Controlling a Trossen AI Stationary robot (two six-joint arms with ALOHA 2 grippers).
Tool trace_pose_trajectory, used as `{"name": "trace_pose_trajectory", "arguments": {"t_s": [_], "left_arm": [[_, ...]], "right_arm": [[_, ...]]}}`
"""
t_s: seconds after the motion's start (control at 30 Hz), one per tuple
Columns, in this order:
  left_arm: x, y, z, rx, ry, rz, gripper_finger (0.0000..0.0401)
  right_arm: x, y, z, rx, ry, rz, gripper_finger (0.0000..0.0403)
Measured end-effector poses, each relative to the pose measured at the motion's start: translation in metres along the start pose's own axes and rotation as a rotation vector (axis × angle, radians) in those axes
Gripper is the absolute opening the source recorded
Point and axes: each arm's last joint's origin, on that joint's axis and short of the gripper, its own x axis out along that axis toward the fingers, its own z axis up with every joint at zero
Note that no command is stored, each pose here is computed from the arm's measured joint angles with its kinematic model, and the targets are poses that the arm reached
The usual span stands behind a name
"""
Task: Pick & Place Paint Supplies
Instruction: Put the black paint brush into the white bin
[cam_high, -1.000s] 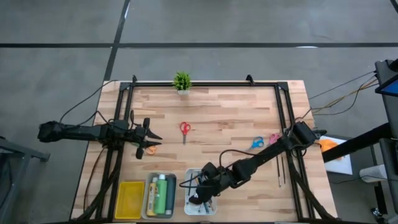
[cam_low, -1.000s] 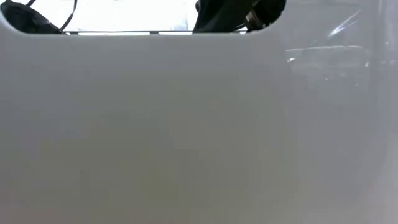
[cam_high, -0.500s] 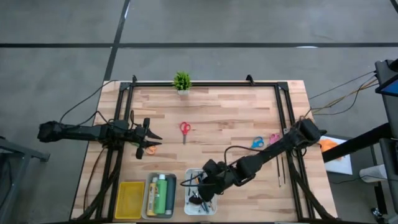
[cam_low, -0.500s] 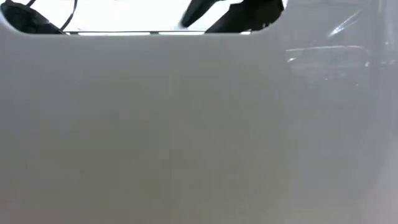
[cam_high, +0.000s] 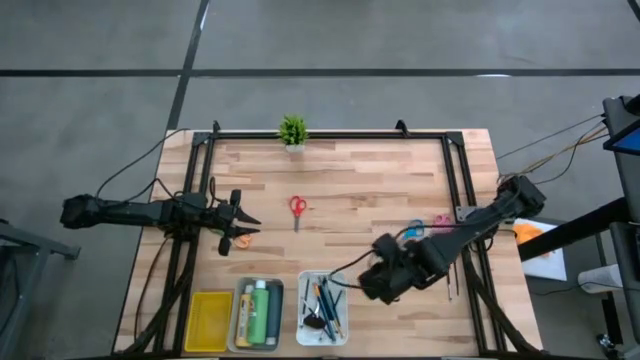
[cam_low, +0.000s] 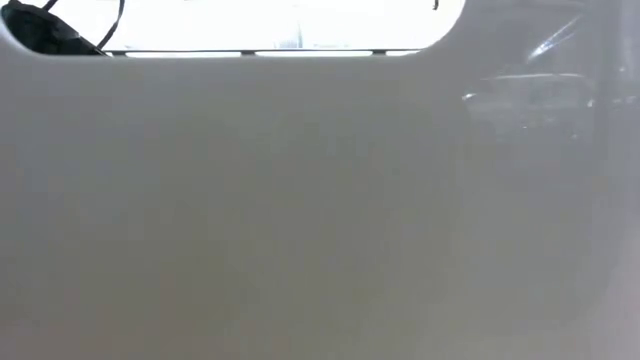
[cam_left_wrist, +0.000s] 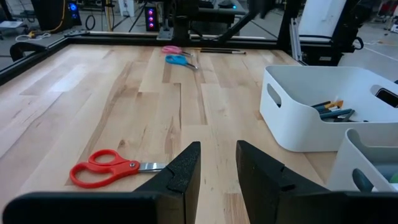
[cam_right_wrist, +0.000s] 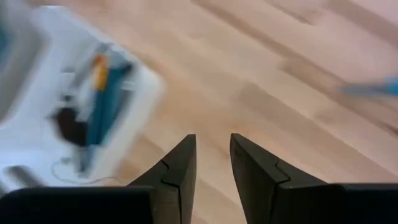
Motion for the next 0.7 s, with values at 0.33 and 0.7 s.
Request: {"name": "trace_pose_trajectory", "arguments": {"t_s": [0.33, 0.7], "left_arm": [[0.000, 0.000, 0.000, 0.000, 0.000, 0.000, 0.0104], [0.000, 0.000, 0.000, 0.000, 0.000, 0.000, 0.0104]], "right_arm": [[-0.019, -0.056, -0.035, 0.177, 0.013, -0.189, 0.0098], [0.000, -0.122, -0.072, 0.326, 0.139, -0.280, 0.0098]]}}
